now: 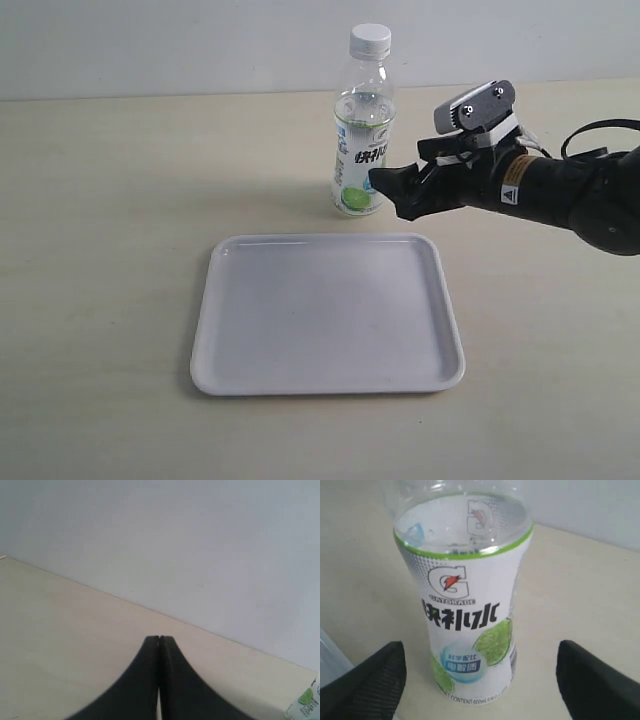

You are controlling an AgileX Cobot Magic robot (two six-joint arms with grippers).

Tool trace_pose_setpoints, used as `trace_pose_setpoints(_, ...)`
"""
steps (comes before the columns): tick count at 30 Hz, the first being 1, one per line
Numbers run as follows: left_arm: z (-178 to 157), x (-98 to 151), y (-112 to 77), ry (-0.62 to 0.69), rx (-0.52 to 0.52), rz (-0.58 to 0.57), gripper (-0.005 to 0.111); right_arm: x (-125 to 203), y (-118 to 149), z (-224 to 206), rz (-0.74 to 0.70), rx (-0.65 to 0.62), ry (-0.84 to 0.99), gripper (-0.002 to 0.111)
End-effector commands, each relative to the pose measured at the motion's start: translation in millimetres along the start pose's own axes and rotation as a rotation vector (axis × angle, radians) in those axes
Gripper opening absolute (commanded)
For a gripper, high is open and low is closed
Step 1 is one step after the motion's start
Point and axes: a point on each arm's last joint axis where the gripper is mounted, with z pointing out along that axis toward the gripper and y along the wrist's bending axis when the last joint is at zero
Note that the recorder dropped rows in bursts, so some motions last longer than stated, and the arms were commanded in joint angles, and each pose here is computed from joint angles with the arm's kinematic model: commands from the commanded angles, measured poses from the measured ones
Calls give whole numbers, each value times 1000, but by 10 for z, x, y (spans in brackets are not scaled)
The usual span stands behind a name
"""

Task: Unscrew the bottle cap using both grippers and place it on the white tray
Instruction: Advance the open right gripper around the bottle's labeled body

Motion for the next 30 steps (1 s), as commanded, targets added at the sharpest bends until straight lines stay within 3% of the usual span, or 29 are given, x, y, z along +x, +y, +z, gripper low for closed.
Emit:
trace_pose_setpoints(1, -3, 7, -1, -1, 7, -2, 0, -60, -19, 49, -21, -12, -32, 79)
trace_pose_setpoints(30, -3, 7, -1, -1, 7, -2, 0, -17, -73, 274, -32, -75, -90, 79)
